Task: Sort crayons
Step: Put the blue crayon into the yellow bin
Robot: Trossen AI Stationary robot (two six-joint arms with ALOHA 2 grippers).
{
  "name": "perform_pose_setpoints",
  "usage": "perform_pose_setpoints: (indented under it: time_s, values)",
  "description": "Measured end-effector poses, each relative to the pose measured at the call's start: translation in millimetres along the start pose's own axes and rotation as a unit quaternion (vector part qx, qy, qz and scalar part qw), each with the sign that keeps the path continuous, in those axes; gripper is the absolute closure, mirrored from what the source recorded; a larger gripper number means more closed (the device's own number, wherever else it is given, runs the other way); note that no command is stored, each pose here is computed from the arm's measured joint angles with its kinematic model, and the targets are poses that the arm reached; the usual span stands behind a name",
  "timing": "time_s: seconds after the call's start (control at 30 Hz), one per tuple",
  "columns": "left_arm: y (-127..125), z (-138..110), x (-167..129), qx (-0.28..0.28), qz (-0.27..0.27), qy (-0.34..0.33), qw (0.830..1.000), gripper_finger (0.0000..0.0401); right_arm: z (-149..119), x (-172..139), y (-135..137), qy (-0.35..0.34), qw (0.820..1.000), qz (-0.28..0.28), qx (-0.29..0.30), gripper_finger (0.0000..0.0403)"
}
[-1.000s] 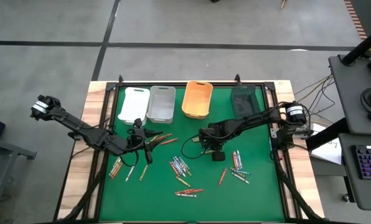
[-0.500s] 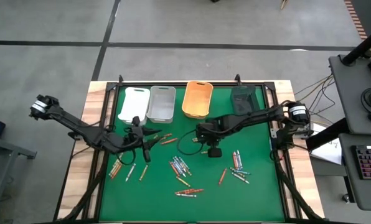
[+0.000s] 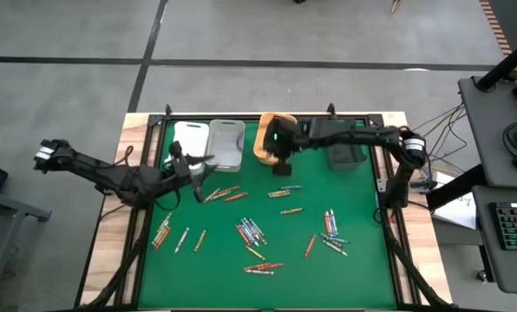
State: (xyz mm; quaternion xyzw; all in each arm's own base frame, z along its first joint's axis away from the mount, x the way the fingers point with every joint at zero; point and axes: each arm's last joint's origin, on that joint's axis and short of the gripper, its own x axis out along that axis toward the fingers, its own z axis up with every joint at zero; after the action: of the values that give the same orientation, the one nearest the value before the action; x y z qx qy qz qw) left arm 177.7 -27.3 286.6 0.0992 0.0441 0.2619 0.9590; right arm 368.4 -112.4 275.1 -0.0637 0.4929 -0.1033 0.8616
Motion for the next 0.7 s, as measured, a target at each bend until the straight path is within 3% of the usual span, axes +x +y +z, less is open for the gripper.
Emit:
perform_pose_setpoints:
  time_s: [0.1,0.23,0.37,0.47,0.53,0.7]
  values:
    - [16,-4,8,0.011,0.046,0.019,0.999,0.0287,-7,6,-36,-0.006,0.999,-0.027,0.021,0.0391]
    - [24,-13,15,-0.091,0.064,0.032,0.993,0.0287,-23,9,-72,0.009,0.997,-0.049,0.057,0.0391]
    - [21,-14,20,-0.147,0.066,0.022,0.987,0.0287,-29,2,-92,0.020,0.993,-0.059,0.103,0.0391]
    - [21,-7,22,-0.159,0.068,0.004,0.985,0.0287,-32,0,-97,0.025,0.992,-0.062,0.111,0.0391]
    - [20,-6,23,-0.139,0.053,0.006,0.989,0.0287,-33,1,-97,0.027,0.992,-0.061,0.110,0.0391]
    - [10,-6,23,-0.102,-0.049,0.003,0.994,0.0287,-33,6,-85,0.038,0.995,-0.048,0.082,0.0391]
